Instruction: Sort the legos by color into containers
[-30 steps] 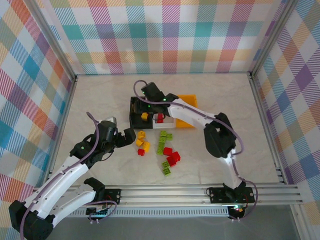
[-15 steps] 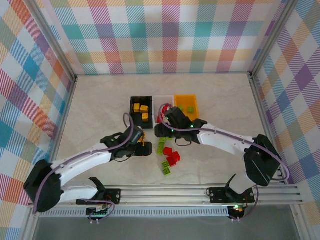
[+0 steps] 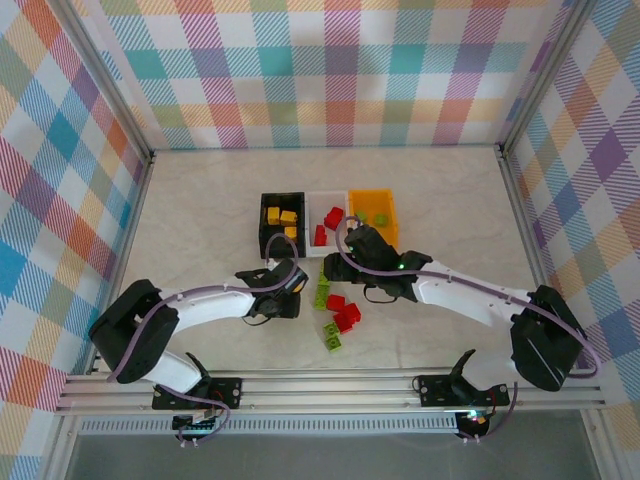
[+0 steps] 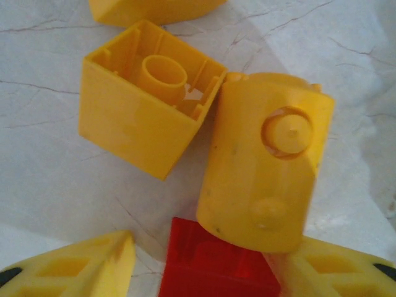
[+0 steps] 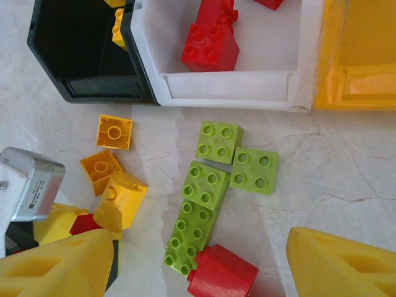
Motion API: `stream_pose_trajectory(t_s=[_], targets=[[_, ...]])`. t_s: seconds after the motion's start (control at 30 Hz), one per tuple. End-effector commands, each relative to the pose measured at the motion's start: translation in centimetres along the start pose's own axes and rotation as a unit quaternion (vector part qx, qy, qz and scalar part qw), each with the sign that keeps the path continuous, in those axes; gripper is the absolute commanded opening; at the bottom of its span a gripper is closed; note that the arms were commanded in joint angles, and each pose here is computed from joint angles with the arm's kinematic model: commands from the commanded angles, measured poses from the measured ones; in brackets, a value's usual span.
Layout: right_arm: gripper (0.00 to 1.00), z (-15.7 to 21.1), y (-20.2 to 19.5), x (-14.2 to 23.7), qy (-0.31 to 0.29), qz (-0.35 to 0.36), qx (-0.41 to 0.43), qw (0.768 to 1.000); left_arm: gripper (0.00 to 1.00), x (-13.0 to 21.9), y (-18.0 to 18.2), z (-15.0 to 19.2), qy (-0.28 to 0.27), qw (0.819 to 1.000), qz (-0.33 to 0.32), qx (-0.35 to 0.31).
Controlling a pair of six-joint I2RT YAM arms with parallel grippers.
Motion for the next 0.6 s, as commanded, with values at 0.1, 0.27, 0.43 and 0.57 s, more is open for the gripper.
stream_pose_trajectory(t_s=[0.1, 0.27, 0.43, 0.57], targets=[[0.75, -0.7, -0.2, 1.2, -0.029, -0.003, -0.004, 1.0, 0.42, 0.1, -0.4, -0.4, -0.012, 1.0, 0.003, -0.006], [0.75, -0.9, -0.6, 1.6, -0.038, 0.003, -0.006, 0.999, 0.35, 2.7, -0.9, -0.7, -0.031, 0.999, 0.029, -0.001], [0.75, -0.8, -1.6, 1.8, -0.053, 0.019, -0.015, 0.998, 0.34, 7.1, -2.2, -3.5, -0.08, 0.995, 0.061, -0.002], [0.76, -0.4, -2.9, 2.1, -0.058, 0.033, -0.031, 0.997, 0.35, 8.8, -3.4, -8.1, -0.115, 0.991, 0.06, -0.013]])
Point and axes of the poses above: each hand's point on the last joint's axis, 136 mm out from that joint toward the fingers, its own x axis back along the fingers, its own y axis along the line the jaws close on, z = x × y, the point moved 4 cm from there along x, back along the fingers, and after that the axes turned 10 degrees about -x, right-handed, at the moved point
